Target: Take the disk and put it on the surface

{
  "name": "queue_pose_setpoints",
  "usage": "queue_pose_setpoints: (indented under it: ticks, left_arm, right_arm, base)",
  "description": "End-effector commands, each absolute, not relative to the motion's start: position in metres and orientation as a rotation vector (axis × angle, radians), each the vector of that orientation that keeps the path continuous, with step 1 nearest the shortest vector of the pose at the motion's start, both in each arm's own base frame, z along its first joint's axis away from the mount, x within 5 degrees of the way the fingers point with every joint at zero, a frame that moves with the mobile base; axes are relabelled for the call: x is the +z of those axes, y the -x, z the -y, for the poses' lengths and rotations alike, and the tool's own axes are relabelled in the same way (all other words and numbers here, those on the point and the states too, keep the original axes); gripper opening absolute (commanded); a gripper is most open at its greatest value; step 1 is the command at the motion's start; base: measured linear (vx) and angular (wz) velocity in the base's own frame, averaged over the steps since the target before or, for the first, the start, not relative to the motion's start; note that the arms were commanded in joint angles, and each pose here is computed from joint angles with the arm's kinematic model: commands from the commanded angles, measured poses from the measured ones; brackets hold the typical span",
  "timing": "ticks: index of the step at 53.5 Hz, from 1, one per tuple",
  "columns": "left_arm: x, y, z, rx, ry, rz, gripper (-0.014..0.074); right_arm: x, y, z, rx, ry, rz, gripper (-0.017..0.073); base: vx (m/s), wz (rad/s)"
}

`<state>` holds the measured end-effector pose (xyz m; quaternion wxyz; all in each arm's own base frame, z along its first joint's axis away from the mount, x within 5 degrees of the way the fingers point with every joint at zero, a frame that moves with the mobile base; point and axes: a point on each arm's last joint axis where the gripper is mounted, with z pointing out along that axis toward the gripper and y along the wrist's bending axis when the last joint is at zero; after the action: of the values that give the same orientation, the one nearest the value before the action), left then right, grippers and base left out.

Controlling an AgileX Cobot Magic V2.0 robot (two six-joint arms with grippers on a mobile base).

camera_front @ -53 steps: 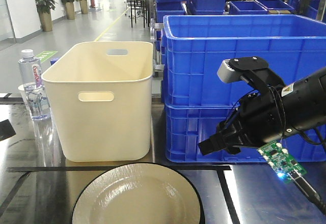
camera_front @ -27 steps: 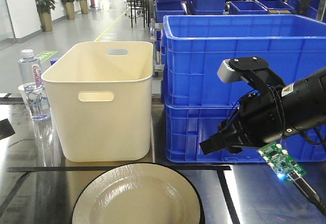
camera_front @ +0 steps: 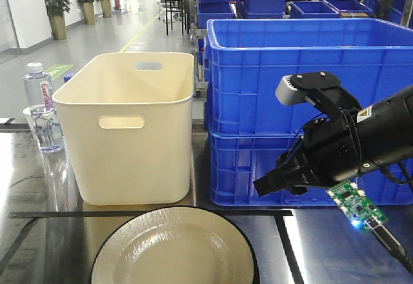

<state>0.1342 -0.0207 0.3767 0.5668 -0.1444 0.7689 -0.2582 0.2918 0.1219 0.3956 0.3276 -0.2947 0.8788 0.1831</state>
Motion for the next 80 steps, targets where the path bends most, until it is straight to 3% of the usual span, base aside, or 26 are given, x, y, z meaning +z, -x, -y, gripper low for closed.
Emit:
queue_pose_setpoints:
  ticks: [1, 7, 14, 23, 30, 40, 47, 80]
  left_arm:
    - [0.387, -0.120, 0.011, -0.583, 0.447, -1.676, 0.0549]
    - [0.376, -0.105, 0.007, -0.643, 0.549, -1.554, 0.0524]
    - [0.359, -0.088, 0.001, -0.588, 0.509, -1.406, 0.0444]
    - [0.336, -0.056, -0.001, -0.484, 0.384, -1.226, 0.0208]
    - [0.303, -0.043, -0.001, -0.325, 0.273, -1.252, -0.0006]
    - [0.235, -0.049, -0.003, -0.099, 0.170, -1.437, -0.0009]
    - [0.202, -0.055, -0.003, -0.081, 0.170, -1.528, -0.0009]
    - [0.204, -0.055, -0.004, -0.020, 0.116, -1.536, -0.0009]
  right_arm:
    - [0.421, -0.285, -0.119, 0.485, 0.727, -2.186, 0.0382]
    - [0.421, -0.285, -0.119, 0.485, 0.727, -2.186, 0.0382]
    - [0.421, -0.285, -0.119, 0.485, 0.727, -2.186, 0.0382]
    - [0.421, -0.285, -0.119, 0.485, 0.728, -2.187, 0.0382]
    - [0.421, -0.285, -0.119, 0.485, 0.727, -2.187, 0.0382]
    - [0.421, -0.285, -0.119, 0.484, 0.729, -2.189, 0.0382]
    - [0.419, -0.285, -0.120, 0.485, 0.734, -2.199, 0.0382]
    - [0.419, -0.285, -0.120, 0.487, 0.737, -2.203, 0.0382]
  base:
    - [0.00, 0.00]
    - [0.00, 0.00]
    - [0.00, 0.00]
    - [0.00, 0.00]
    - [0.00, 0.00]
    - [0.00, 0.00]
    - [0.00, 0.01]
    - [0.00, 0.00]
